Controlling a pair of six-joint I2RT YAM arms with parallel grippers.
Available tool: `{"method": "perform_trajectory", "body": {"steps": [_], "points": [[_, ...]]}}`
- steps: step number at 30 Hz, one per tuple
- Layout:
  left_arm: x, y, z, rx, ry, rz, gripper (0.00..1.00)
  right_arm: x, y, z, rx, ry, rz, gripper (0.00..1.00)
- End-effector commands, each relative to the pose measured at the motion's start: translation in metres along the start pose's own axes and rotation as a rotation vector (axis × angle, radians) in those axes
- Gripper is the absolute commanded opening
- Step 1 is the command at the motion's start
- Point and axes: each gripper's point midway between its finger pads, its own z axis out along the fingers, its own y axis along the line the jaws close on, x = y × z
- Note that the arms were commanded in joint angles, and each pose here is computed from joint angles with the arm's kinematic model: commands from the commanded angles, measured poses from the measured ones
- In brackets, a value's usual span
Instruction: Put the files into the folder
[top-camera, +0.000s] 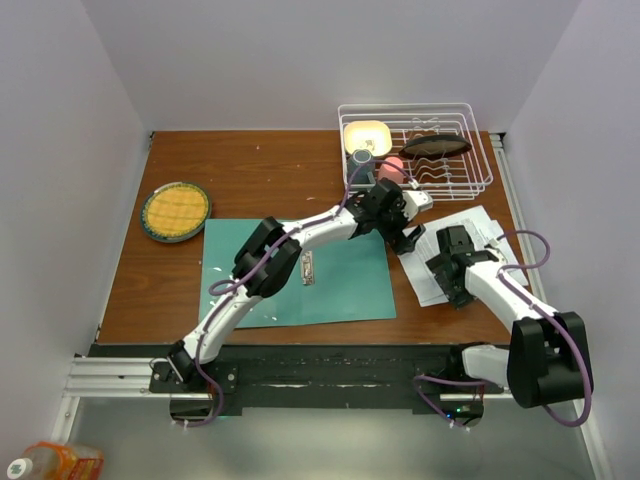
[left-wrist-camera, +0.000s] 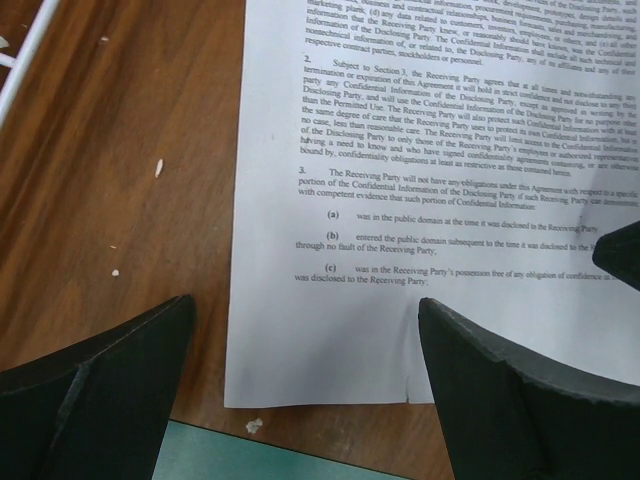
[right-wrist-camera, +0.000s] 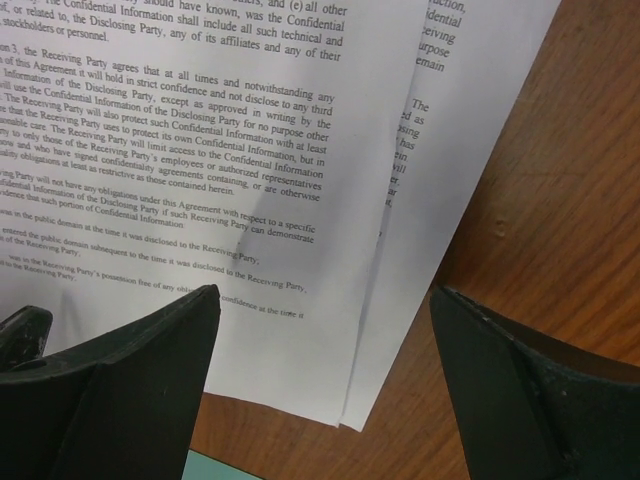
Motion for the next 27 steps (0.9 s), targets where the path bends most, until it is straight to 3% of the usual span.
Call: {"method": "perform_trajectory", "body": {"steps": [1,14,20,27], "points": [[-0.004,0.01,0.008,-0.069,-0.005,0.068,1.0,-0.004,0.019,0.0,-0.084,-0.012,0.071,0.89],[0.023,0.007,0.007,-0.067,0.069,0.118,1.0,-0.003,0.031,-0.013,-0.164,0.019,0.055,0.88],[0.034,0.005,0.007,-0.065,0.097,0.14,1.0,-0.016,0.028,-0.028,-0.215,-0.039,0.076,0.88],[0.038,0.004,0.003,-0.071,0.114,0.162,1.0,-0.008,0.024,-0.012,-0.175,-0.025,0.064,0.88]]}}
